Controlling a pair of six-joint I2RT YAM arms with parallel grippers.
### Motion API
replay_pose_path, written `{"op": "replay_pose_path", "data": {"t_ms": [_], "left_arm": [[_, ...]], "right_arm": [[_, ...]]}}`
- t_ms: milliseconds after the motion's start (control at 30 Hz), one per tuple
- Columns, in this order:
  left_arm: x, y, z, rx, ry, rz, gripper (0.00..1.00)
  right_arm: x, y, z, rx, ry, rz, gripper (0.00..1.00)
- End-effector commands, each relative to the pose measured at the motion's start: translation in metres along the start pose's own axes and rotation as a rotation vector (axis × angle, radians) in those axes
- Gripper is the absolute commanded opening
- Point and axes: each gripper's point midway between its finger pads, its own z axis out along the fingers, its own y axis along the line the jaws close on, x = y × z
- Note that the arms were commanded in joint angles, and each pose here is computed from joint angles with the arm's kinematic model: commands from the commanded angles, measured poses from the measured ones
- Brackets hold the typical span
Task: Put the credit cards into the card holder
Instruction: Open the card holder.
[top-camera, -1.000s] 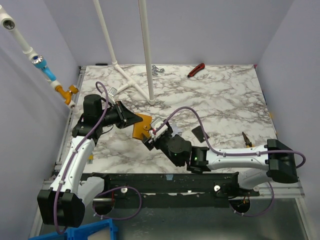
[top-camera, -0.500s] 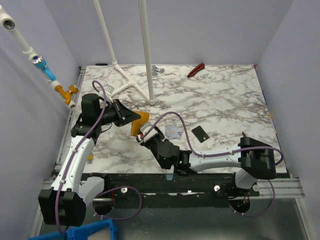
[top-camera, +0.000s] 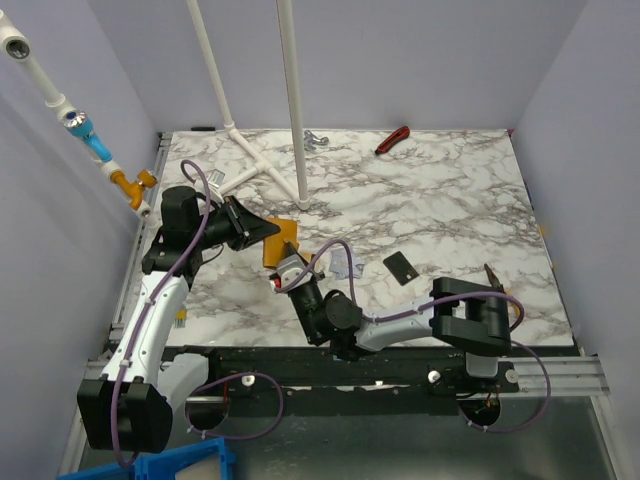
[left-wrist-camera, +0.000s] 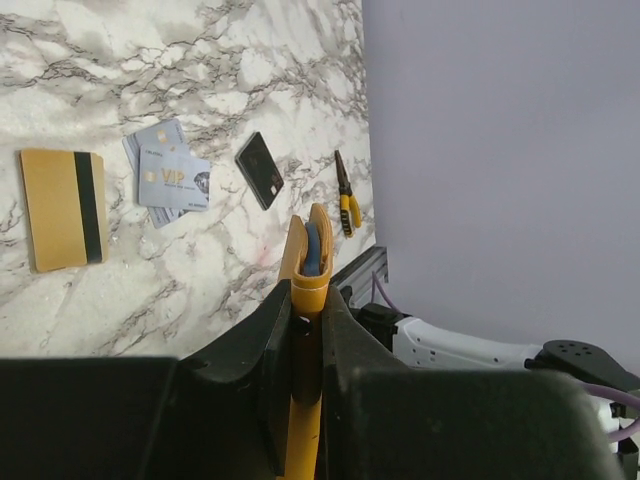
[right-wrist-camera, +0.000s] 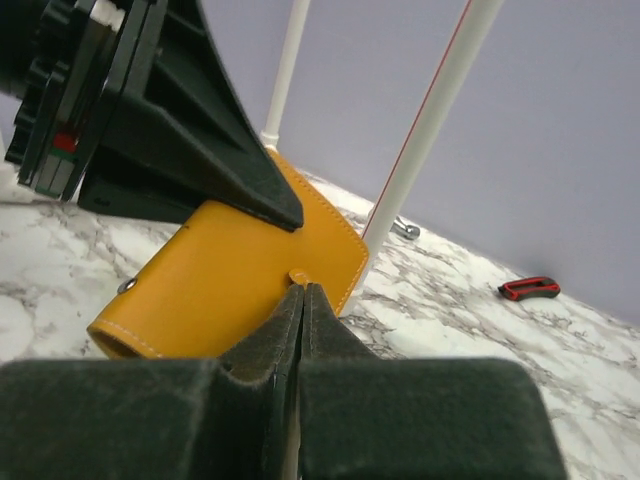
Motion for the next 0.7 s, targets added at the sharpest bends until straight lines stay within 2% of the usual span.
{"op": "replay_pose_path", "data": {"t_ms": [0,500,600,667], "left_arm": [[0.018,-0.010,-0.009,0.011,0.074,0.008,0.00],[0.018,-0.012,-0.009,0.019,0.078,0.044,0.00],[0.019,-0.010,-0.006,0.021,0.081,0.069,0.00],[0.017,-0.008,-0.003,0.013,0.077,0.089,0.00]], "right_arm": [[-0.021,-0.045,0.009,0.227,-0.044,0.132,0.01],[-0.014,-0.065,-0.002,0.271,0.038,0.236,0.01],[-0.011,-0.066,-0.009,0.205,0.110,0.281,0.19],[-0.011,-0.060,-0.014,0.096,0.173,0.352,0.36]]}}
